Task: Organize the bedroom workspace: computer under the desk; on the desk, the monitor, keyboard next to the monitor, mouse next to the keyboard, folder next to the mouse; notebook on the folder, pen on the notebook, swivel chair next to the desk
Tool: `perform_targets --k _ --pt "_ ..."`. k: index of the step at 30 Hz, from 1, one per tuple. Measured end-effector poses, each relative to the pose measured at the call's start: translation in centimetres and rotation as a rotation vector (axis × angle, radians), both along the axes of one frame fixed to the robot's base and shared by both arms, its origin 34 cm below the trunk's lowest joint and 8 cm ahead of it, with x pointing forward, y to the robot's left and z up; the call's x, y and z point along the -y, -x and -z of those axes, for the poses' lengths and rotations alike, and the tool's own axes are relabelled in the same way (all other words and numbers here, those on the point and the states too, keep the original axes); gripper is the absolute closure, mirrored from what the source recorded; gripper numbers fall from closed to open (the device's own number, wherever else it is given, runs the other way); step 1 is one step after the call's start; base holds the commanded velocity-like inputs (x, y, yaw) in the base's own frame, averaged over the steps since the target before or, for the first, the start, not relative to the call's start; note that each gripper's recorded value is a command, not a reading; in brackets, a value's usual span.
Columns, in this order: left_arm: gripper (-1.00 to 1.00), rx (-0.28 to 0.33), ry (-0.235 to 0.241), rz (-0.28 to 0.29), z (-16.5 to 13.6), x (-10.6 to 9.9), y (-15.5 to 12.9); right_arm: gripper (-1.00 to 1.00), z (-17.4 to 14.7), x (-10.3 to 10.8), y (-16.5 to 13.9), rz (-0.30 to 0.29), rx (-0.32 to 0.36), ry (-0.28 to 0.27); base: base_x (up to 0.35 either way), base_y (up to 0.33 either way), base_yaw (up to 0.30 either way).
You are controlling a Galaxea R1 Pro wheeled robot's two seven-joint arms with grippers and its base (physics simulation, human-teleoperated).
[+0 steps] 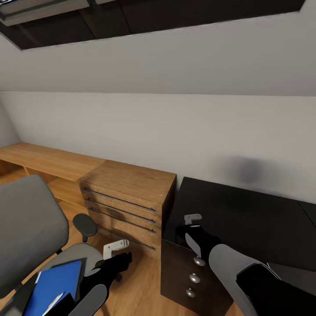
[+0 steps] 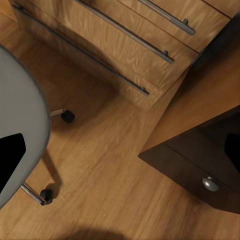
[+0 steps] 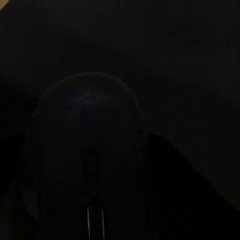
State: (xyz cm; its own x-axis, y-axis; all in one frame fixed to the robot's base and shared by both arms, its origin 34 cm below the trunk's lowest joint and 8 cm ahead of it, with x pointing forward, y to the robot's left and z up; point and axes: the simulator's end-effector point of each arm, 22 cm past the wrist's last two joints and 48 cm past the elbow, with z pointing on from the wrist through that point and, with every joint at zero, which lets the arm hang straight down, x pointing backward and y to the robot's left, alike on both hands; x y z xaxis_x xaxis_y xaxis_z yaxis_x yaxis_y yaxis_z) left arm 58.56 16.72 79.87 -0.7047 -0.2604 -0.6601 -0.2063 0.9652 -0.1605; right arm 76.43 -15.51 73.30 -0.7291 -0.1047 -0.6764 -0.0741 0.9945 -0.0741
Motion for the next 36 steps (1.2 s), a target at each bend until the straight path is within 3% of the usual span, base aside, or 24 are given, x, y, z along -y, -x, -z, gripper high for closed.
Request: perform_targets --k 20,25,31,36 --pt "-1.0 -0.002 -0.003 -0.001 0.1 -0.1 0.0 1.0 0.0 -0.2 0.1 -0.008 -0.019 0.003 0.0 0.0 0.0" --pt "-1.0 -0.002 -0.003 -0.001 0.0 -0.1 0.0 1.0 -0.1 -0.2 0.5 -0.011 -0.056 0.007 0.0 0.0 0.0" --pt "-1.0 -0.001 -0.006 0.0 -0.9 -0.1 0.0 1.0 -4.1 0.0 -1.0 0.037 -0.093 -0.075 0.0 0.0 0.0" --pt "-1.0 -0.004 -0.009 -0.001 -1.6 -0.1 0.1 1.0 -9.1 0.6 -3.3 0.043 0.003 -0.104 -0.007 0.0 0.0"
